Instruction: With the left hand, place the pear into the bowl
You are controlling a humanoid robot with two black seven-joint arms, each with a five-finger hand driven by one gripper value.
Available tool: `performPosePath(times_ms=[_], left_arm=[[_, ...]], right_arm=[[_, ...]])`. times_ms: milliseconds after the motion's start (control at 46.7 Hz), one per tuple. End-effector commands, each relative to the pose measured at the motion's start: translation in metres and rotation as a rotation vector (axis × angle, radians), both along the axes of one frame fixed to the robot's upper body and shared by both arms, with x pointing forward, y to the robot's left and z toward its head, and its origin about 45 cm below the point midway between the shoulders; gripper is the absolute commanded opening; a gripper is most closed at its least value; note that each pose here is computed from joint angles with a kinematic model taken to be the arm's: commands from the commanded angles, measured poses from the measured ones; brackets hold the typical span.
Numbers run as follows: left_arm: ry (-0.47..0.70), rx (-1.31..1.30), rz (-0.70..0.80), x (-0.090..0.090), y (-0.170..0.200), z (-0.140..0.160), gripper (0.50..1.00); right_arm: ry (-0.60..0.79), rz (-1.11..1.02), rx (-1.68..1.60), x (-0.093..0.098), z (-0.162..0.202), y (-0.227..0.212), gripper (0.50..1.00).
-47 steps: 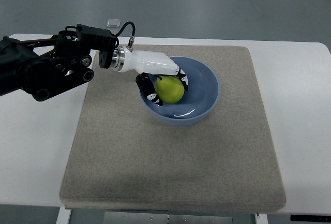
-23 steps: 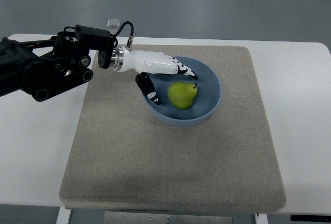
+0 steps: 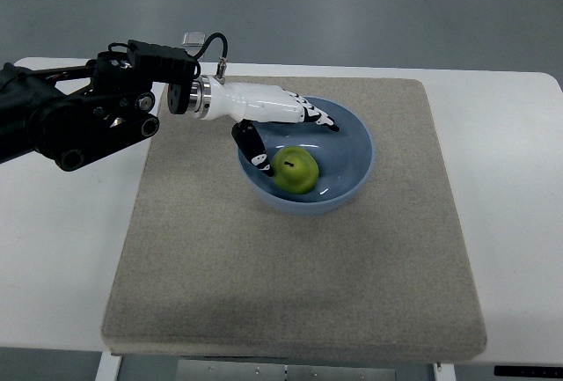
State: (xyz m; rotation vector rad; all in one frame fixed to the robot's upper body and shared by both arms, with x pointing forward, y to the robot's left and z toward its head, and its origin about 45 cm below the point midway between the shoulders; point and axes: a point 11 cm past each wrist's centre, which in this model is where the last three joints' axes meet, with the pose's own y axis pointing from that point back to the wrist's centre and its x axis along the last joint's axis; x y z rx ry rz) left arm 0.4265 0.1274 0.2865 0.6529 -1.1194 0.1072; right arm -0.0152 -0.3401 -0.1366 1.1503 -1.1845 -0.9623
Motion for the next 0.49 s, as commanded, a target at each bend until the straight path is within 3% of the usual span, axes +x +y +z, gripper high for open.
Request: performPosePath(times_ms=[0, 257, 471], left_arm=[[-0.02, -0.028, 0.002, 0.003, -0.003, 0.012, 0.99], [-0.114, -0.182, 0.055, 0.02, -0.002, 0.061, 0.99], [-0.15, -0.315, 0.236, 0.054, 0.036, 0.084, 0.99]], right_arm=[[0.0, 0.0, 0.001, 0.0, 0.0, 0.0, 0.924], [0.0, 0.0, 0.001, 0.0, 0.0, 0.0, 0.924], [0.0, 0.0, -0.001, 0.0, 0.0, 0.0, 0.924]])
